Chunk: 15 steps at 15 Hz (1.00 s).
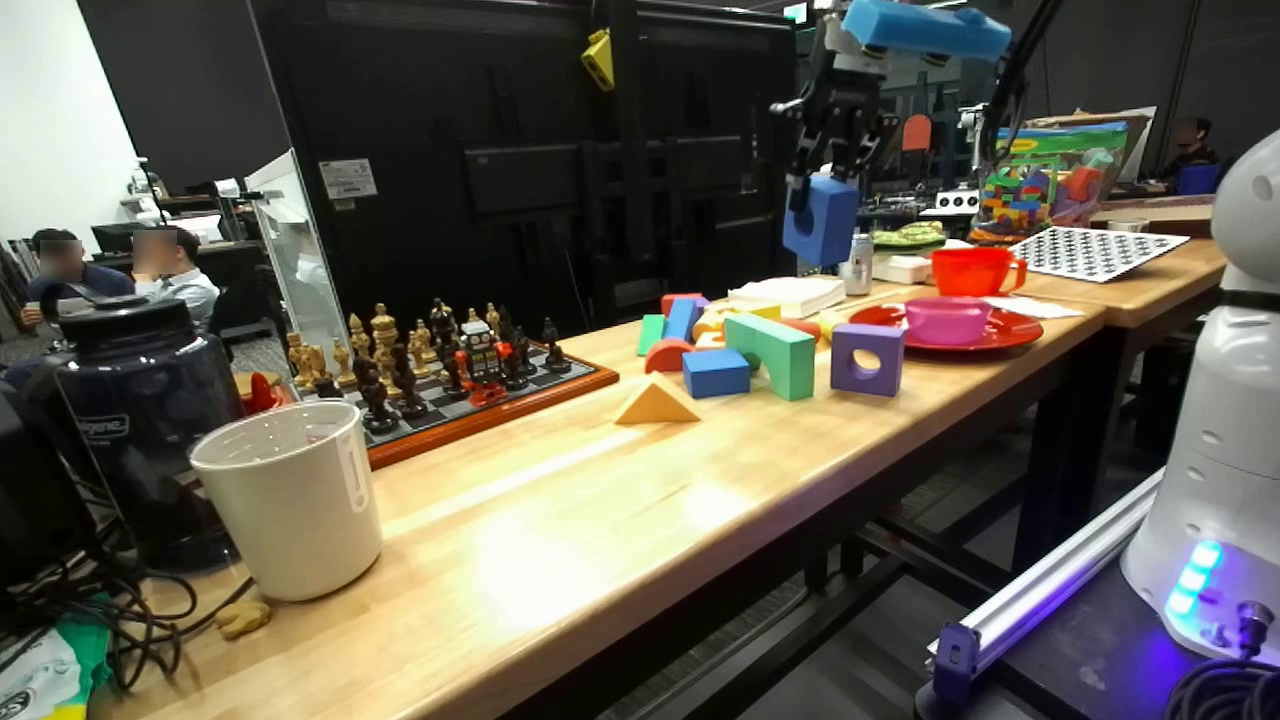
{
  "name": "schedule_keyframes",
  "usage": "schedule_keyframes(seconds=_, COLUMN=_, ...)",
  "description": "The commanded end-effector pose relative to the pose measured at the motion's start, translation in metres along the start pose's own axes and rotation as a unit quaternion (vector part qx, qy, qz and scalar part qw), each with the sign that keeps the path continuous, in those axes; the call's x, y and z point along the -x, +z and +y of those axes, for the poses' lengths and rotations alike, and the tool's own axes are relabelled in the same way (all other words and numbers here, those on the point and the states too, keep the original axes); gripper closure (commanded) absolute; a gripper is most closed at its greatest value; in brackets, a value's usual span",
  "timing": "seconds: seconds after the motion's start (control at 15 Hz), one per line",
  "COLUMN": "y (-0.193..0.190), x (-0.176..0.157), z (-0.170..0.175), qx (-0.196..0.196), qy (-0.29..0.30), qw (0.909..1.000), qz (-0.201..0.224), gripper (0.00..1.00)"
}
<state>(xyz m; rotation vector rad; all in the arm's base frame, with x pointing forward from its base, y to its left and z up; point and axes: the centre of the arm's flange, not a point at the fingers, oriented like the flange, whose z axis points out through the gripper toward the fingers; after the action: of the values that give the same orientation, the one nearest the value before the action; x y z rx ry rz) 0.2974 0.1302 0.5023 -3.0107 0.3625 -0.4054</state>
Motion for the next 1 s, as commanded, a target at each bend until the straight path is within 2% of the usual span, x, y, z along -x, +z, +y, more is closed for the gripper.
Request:
schedule_keyframes(seconds=0.0, y=0.0, x=-0.02, z=-0.021, qx=0.016, qy=-0.011, qw=0.9998, qz=-0.008, gripper=0.84)
schedule_keyframes(seconds=0.47, y=0.016, x=-0.045, z=-0.048, qx=0.022, qy=-0.035, qw=0.9987, qz=-0.031, gripper=0.84)
schedule_keyframes(seconds=0.93, y=0.039, x=-0.065, z=-0.057, qx=0.026, qy=-0.045, qw=0.9968, qz=-0.062, gripper=0.84)
